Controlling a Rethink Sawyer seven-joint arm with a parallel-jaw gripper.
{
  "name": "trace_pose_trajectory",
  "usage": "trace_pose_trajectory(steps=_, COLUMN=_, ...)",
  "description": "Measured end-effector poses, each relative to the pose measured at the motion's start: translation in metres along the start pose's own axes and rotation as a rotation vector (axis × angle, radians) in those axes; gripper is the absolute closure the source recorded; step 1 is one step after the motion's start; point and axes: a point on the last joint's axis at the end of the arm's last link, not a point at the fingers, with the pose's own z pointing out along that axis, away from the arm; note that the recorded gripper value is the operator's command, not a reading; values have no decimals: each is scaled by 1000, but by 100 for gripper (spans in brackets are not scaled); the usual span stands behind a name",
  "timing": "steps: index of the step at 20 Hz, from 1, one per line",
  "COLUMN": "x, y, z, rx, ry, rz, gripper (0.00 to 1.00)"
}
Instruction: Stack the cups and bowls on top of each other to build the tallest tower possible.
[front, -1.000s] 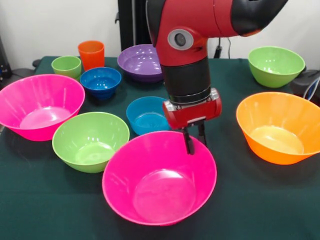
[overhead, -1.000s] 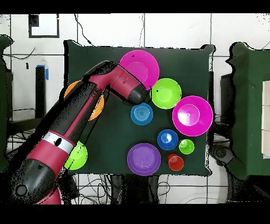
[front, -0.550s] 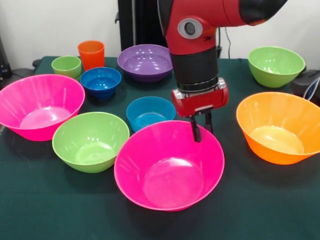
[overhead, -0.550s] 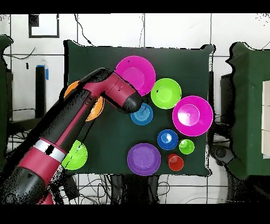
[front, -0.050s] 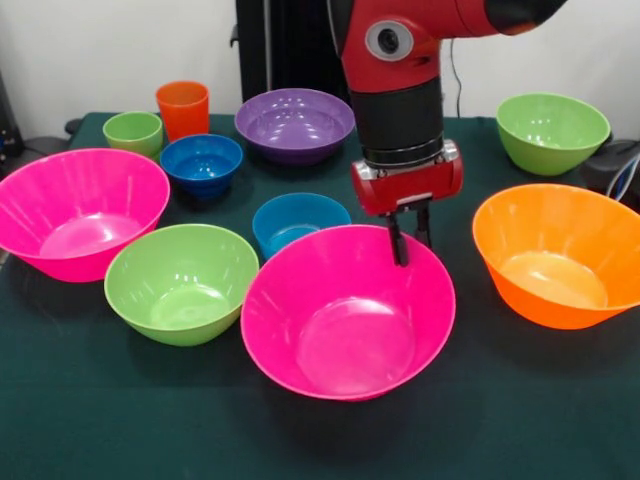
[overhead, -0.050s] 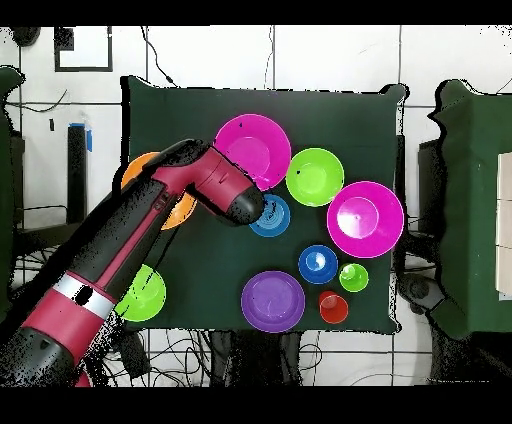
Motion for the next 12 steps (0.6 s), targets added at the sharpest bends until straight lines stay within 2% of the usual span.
trace_pose_trajectory(steps=10, x=11, y=13, z=-6, rx=1, ry=2, rz=6, gripper=100)
trace_pose_trajectory(steps=11, x=10, y=15, z=-9, rx=0, ry=-2, rz=7, gripper=0)
trace_pose_trajectory(steps=12, x=10, y=15, z=-9, rx=0, ry=-3, rz=8, gripper=0)
